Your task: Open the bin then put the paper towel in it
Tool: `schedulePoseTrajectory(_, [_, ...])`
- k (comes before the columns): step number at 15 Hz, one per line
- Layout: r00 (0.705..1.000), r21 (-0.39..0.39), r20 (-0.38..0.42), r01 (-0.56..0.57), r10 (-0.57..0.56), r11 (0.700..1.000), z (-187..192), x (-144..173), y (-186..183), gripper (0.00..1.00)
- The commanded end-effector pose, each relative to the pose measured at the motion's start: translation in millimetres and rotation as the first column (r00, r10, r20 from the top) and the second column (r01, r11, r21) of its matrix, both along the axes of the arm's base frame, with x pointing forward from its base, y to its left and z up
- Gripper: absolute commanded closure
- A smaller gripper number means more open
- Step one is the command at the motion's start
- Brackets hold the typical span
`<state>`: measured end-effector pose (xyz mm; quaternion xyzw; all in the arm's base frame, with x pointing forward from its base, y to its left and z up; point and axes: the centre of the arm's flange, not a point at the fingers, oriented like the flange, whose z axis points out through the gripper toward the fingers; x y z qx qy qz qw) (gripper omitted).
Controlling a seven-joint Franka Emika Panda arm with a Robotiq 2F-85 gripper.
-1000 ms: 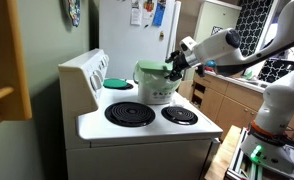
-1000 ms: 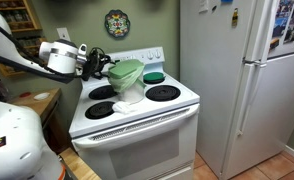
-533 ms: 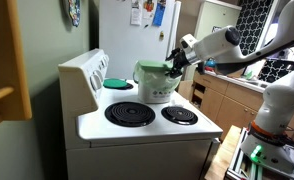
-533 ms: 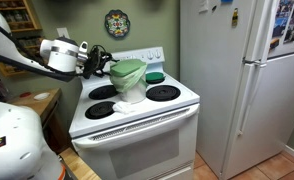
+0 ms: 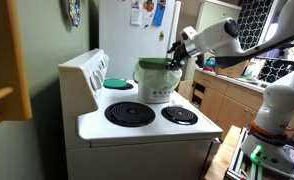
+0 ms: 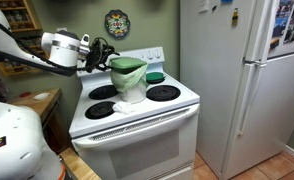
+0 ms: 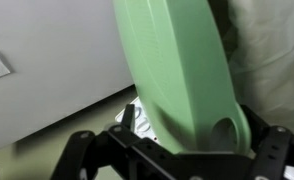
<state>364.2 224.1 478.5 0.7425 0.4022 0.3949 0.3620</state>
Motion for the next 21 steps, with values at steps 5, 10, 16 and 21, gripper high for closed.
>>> schedulePoseTrajectory(5, [0.993, 0.044, 0.071, 0.093, -0.096, 0.995, 51.3, 13.7, -15.8, 0.00])
schedulePoseTrajectory(10, [0.988, 0.051, 0.091, 0.118, -0.123, 0.992, 57.7, 23.3, -23.3, 0.00])
schedulePoseTrajectory(16, [0.990, 0.033, 0.077, 0.120, -0.122, 0.992, 55.0, 23.6, -23.4, 0.00])
schedulePoseTrajectory(21, [0.956, 0.093, 0.052, 0.285, -0.290, 0.954, 57.1, 59.5, -24.7, 0.00])
